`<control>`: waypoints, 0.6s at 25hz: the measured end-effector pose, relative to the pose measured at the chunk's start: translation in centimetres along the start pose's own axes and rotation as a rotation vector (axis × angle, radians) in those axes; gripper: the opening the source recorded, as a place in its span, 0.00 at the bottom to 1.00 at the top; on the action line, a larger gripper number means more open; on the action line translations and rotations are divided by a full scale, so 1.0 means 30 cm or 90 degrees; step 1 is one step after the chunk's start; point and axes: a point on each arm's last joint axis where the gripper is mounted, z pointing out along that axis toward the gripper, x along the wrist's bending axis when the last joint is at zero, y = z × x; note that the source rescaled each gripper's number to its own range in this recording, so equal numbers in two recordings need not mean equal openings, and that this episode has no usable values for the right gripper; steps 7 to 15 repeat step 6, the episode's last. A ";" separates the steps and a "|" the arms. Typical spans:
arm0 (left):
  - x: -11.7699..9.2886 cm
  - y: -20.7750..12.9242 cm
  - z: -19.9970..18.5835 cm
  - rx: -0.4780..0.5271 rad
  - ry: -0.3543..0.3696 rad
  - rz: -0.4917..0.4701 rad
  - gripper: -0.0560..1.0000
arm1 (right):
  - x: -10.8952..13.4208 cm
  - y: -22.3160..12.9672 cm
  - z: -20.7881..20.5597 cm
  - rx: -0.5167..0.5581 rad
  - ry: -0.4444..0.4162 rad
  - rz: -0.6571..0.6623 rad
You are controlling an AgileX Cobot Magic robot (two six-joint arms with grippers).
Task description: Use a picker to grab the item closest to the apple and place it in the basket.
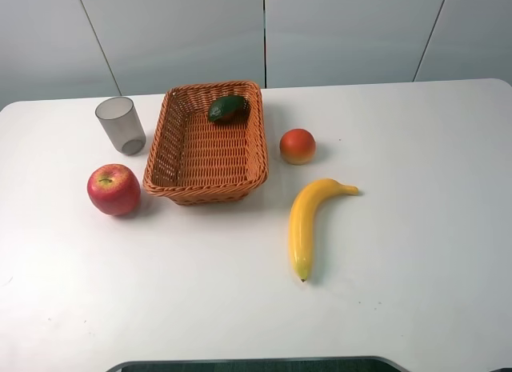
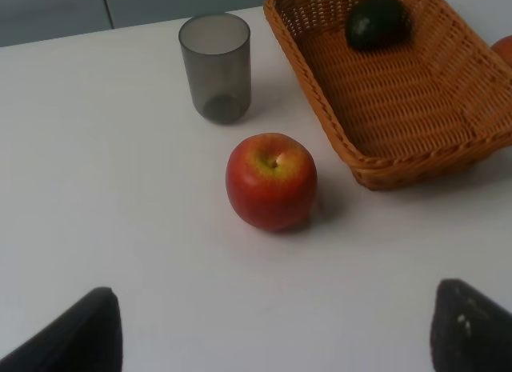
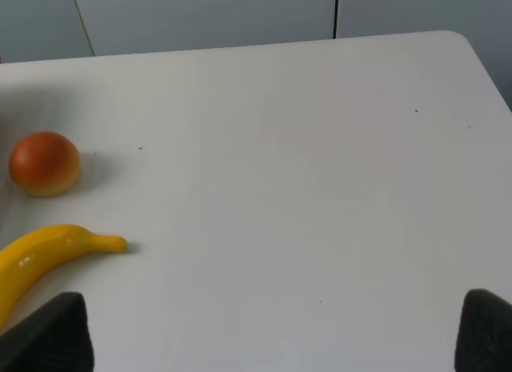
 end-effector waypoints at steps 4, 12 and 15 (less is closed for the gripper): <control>0.000 0.000 0.000 0.000 0.000 0.000 0.96 | 0.000 0.000 0.000 0.000 0.000 0.000; 0.000 0.000 0.000 0.000 0.000 0.000 0.96 | 0.000 0.000 0.000 0.000 0.000 0.000; 0.000 0.000 0.000 0.000 0.000 0.000 0.96 | 0.000 0.000 0.000 0.000 0.000 0.000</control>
